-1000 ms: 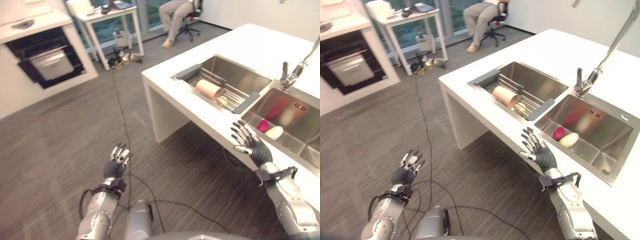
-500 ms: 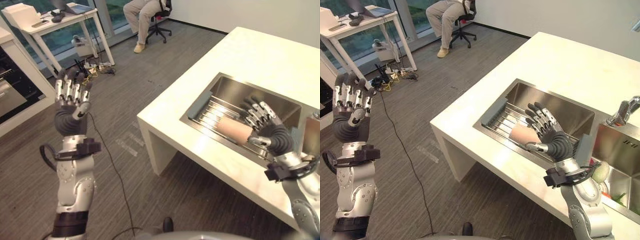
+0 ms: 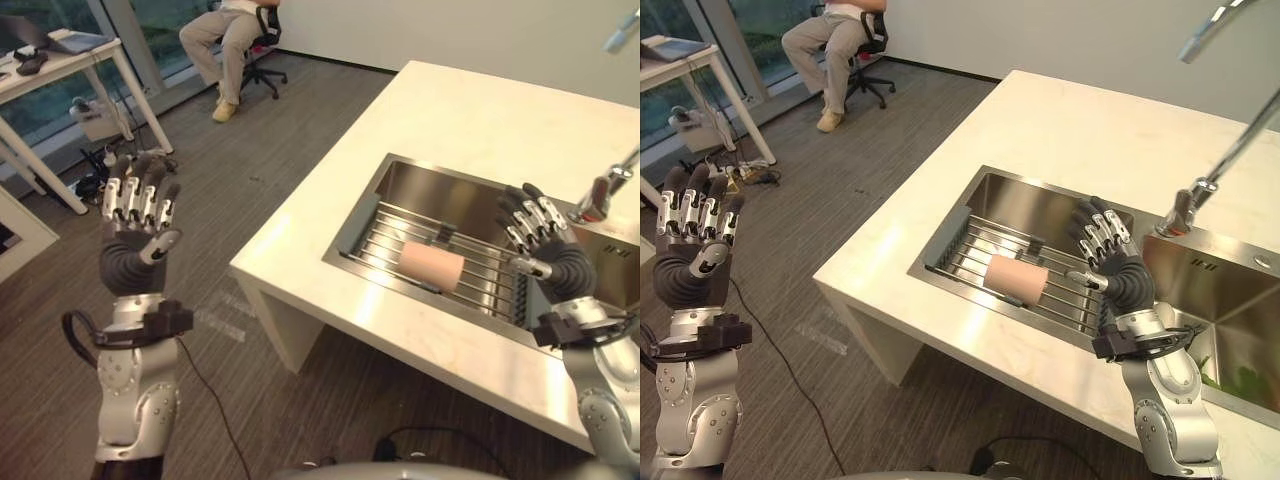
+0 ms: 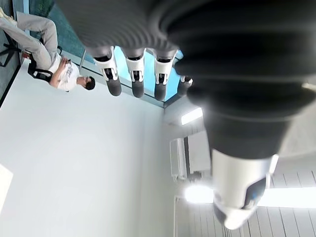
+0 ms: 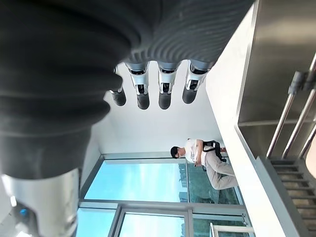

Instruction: Place the dishes in the dishwasher.

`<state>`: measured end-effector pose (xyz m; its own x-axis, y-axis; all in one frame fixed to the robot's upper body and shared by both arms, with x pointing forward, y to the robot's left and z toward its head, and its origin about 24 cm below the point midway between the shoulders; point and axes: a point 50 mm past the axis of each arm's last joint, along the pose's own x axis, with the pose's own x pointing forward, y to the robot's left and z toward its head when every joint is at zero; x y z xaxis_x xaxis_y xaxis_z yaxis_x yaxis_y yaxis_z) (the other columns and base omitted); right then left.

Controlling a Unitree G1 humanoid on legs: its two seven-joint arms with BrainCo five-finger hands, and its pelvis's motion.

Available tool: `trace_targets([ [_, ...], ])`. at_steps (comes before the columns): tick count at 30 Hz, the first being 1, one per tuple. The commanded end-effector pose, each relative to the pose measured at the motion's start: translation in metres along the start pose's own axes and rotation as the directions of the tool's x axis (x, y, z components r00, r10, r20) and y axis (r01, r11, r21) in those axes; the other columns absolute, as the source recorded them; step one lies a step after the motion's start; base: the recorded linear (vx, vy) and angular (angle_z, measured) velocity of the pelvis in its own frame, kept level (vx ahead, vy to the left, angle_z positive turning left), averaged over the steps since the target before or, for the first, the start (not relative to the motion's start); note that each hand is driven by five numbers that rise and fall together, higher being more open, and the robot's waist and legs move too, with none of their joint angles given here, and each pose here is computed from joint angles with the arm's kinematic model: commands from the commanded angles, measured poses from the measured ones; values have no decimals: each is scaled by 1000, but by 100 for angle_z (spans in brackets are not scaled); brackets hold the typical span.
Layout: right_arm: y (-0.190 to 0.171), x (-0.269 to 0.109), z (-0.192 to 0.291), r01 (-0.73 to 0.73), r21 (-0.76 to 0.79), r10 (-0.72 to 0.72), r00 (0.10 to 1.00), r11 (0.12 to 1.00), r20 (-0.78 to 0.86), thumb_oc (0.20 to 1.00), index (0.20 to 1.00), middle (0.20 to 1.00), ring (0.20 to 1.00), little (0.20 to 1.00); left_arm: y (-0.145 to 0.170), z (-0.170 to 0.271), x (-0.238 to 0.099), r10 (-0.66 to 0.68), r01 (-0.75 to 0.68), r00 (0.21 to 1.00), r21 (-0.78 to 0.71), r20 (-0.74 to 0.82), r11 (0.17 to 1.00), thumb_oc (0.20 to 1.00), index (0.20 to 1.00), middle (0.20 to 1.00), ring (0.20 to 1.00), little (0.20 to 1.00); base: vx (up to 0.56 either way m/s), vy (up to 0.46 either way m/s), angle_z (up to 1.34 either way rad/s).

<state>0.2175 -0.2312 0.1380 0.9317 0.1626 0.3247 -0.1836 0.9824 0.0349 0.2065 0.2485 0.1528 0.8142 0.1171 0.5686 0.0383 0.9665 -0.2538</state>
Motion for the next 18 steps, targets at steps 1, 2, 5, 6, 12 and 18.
trace_targets([
  [1, 2, 5, 15, 12, -30, -9, 994, 999, 109, 1000, 1000, 1000, 1000, 1000, -6, 9, 9, -42, 39, 998, 65, 44, 997, 1000, 1000, 1000, 1000, 1000, 94, -157, -23],
  [2, 0, 3, 14, 25, -29, -21, 994, 999, 105, 1000, 1000, 1000, 1000, 1000, -7, 7, 8, -41, 39, 999, 60, 31, 997, 1000, 1000, 1000, 1000, 1000, 87, -202, -24],
  [5, -6, 6, 17, 61, -32, -57, 991, 998, 117, 1000, 1000, 1000, 1000, 1000, -14, 0, 3, -67, 67, 998, 10, -2, 998, 1000, 1000, 1000, 1000, 1000, 50, -144, -14],
  [6, -5, 7, 17, 53, -34, -48, 992, 998, 117, 1000, 1000, 1000, 1000, 1000, -15, 0, 2, -67, 67, 998, 10, -4, 998, 1000, 1000, 1000, 1000, 1000, 100, 45, -29],
  [12, 4, 13, 20, -26, -57, 33, 991, 998, 127, 1000, 1000, 1000, 1000, 1000, -14, -11, -9, -121, 139, 985, 149, -127, 979, 1000, 1000, 1000, 1000, 1000, 170, 268, -90],
  [18, -4, 6, 27, 2, -46, 6, 988, 999, 157, 1000, 1000, 1000, 1000, 1000, -17, -3, 11, -198, 211, 976, 188, -84, 959, 1000, 1000, 1000, 1000, 1000, 90, 328, -58],
])
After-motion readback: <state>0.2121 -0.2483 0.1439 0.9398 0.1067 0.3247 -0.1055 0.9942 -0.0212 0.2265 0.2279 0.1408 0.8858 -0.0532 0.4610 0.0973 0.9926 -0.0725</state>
